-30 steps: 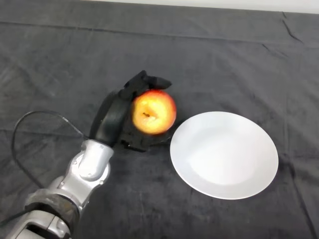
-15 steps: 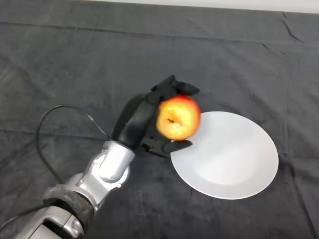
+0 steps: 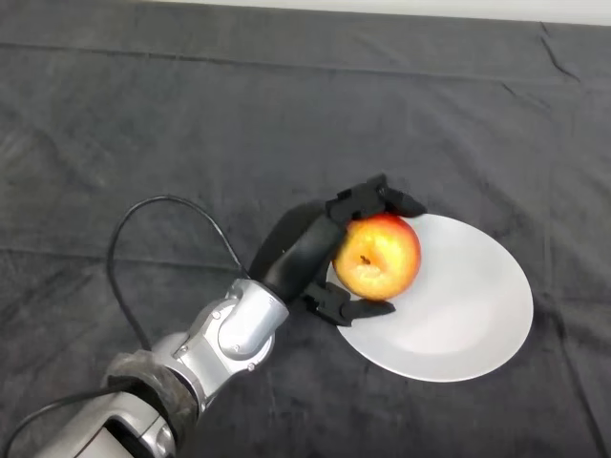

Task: Move the apple to the plate

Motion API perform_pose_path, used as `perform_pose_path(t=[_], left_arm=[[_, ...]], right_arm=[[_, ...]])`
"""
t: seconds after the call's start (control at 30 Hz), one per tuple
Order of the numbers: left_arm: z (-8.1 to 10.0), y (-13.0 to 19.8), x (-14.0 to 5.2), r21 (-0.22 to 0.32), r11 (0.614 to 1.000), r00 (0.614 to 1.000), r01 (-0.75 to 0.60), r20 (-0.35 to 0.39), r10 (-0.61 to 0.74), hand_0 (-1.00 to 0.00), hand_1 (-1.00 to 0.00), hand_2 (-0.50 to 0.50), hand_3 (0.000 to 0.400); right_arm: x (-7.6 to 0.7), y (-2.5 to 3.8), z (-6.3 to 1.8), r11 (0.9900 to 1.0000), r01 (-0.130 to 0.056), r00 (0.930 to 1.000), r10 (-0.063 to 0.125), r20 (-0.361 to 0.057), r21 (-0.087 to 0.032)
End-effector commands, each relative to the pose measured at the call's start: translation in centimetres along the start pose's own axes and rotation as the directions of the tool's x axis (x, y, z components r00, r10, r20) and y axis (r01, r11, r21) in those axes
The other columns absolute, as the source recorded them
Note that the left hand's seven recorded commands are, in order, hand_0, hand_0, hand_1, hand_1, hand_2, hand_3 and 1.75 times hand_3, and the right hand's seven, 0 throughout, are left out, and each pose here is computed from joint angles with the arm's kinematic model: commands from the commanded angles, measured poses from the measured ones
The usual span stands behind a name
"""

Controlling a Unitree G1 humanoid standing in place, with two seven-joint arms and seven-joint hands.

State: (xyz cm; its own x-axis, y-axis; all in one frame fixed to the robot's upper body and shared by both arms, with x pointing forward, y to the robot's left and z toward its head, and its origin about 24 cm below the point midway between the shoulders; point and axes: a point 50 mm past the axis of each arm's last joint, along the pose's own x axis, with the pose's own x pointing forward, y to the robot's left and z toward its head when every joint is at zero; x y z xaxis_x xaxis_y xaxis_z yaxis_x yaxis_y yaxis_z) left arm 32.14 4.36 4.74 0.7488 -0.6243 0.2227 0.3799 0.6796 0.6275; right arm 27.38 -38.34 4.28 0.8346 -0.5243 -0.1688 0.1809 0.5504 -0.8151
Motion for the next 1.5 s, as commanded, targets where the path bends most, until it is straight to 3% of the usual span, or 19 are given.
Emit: perform_pose_path(t=[0.03, 0.07, 0.2, 0.23, 0.3, 0.9, 1.27, 1.5], left_arm=[[0.7, 0.7, 0.9, 0.014, 1.0, 1.0, 0.006, 0.03, -0.006, -0.7, -0.74, 0.02, 0.296], [0.7, 0.6, 0.8, 0.016, 1.0, 1.0, 0.013, 0.024, -0.014, -0.53, -0.45, -0.04, 0.21], [0.5, 0.4, 0.8, 0.02, 0.999, 0.999, 0.037, 0.003, -0.037, -0.38, -0.15, -0.12, 0.152], [0.4, 0.4, 0.8, 0.02, 0.999, 0.999, 0.041, -0.001, -0.041, -0.22, 0.0, -0.11, 0.088], [0.4, 0.3, 0.7, 0.021, 0.999, 0.999, 0.049, -0.012, -0.048, 0.0, 0.0, 0.0, 0.0], [-0.8, 2.9, 0.1, 0.025, 1.0, 0.998, -0.006, -0.058, 0.008, 0.0, 0.0, 0.0, 0.0], [-2.6, 6.1, -2.4, 0.04, 0.99, 0.986, -0.138, -0.086, 0.141, 0.0, 0.0, 0.0, 0.0], [-3.9, 8.3, -5.0, 0.056, 0.971, 0.964, -0.234, -0.115, 0.239, 0.0, 0.0, 0.0, 0.0]], right_arm=[[-2.26, 2.89, -4.72, 0.9871, -0.129, 0.9813, 0.113, -0.156, -0.096], [-2.26, 2.89, -4.72, 0.9871, -0.129, 0.9813, 0.113, -0.156, -0.096], [-2.26, 2.89, -4.72, 0.9871, -0.129, 0.9813, 0.113, -0.156, -0.096], [-2.26, 2.89, -4.72, 0.9871, -0.129, 0.9813, 0.113, -0.156, -0.096], [-2.26, 2.89, -4.72, 0.9871, -0.129, 0.9813, 0.113, -0.156, -0.096], [-2.26, 2.9, -4.72, 0.9871, -0.129, 0.9813, 0.113, -0.156, -0.095], [-2.26, 2.89, -4.72, 0.9871, -0.129, 0.9813, 0.113, -0.156, -0.095], [-2.26, 2.89, -4.72, 0.9871, -0.129, 0.9813, 0.113, -0.156, -0.095]])
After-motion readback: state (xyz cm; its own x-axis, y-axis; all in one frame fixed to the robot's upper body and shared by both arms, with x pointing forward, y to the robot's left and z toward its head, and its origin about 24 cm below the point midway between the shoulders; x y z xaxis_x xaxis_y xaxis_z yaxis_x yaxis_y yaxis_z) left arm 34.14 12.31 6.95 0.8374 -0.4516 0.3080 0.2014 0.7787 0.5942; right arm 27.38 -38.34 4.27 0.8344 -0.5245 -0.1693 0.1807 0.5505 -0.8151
